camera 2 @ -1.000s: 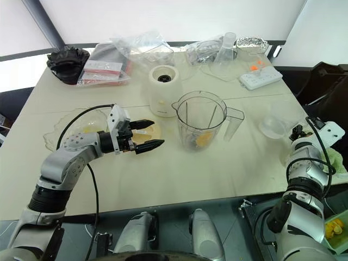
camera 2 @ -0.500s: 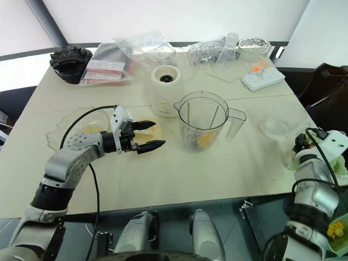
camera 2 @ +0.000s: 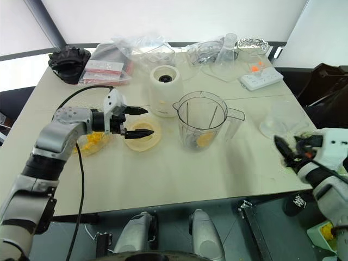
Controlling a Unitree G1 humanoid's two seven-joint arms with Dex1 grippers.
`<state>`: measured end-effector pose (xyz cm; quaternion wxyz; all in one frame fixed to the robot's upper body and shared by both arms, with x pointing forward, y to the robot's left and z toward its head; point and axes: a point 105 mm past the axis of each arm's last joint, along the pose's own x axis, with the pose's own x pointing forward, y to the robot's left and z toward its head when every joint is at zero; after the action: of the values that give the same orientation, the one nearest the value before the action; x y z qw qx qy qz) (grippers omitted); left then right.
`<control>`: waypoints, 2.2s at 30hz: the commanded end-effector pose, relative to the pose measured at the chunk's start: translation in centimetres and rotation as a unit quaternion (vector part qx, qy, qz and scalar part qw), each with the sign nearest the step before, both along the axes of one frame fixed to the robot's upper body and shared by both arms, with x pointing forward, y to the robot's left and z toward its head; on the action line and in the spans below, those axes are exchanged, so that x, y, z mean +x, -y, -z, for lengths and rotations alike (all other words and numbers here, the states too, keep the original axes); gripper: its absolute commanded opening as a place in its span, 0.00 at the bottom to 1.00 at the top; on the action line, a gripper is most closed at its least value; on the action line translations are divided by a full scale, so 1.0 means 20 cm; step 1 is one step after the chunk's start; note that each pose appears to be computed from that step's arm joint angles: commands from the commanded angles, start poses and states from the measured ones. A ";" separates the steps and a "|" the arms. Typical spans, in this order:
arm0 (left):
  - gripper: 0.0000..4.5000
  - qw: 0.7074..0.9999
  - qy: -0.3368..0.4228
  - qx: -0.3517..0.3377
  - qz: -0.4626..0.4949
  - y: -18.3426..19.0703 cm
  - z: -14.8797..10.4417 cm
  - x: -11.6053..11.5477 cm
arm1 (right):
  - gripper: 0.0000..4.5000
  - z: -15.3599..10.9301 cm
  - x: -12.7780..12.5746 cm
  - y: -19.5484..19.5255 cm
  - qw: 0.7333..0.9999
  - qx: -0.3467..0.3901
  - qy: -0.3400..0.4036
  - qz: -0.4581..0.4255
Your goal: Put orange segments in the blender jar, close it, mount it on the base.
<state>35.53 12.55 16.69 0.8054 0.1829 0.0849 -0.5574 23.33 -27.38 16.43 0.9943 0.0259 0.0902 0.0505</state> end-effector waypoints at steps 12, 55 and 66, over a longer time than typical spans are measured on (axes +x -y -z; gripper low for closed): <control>0.51 0.981 0.047 0.181 0.048 -0.08 0.00 0.27 | 0.67 -0.10 -0.12 -0.36 0.995 -0.009 0.039 -0.096; 0.69 0.929 0.034 0.369 0.011 0.05 0.55 0.28 | 0.67 -0.09 -0.03 -0.43 0.991 -0.029 0.021 -0.125; 0.28 0.930 0.031 0.368 0.002 0.06 0.56 0.28 | 0.67 -0.10 -0.04 -0.40 0.992 -0.037 0.015 -0.123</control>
<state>41.67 10.02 7.27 0.6888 0.4807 0.2199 -0.4961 22.58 -19.31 17.76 0.9813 -0.0193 0.0931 0.1672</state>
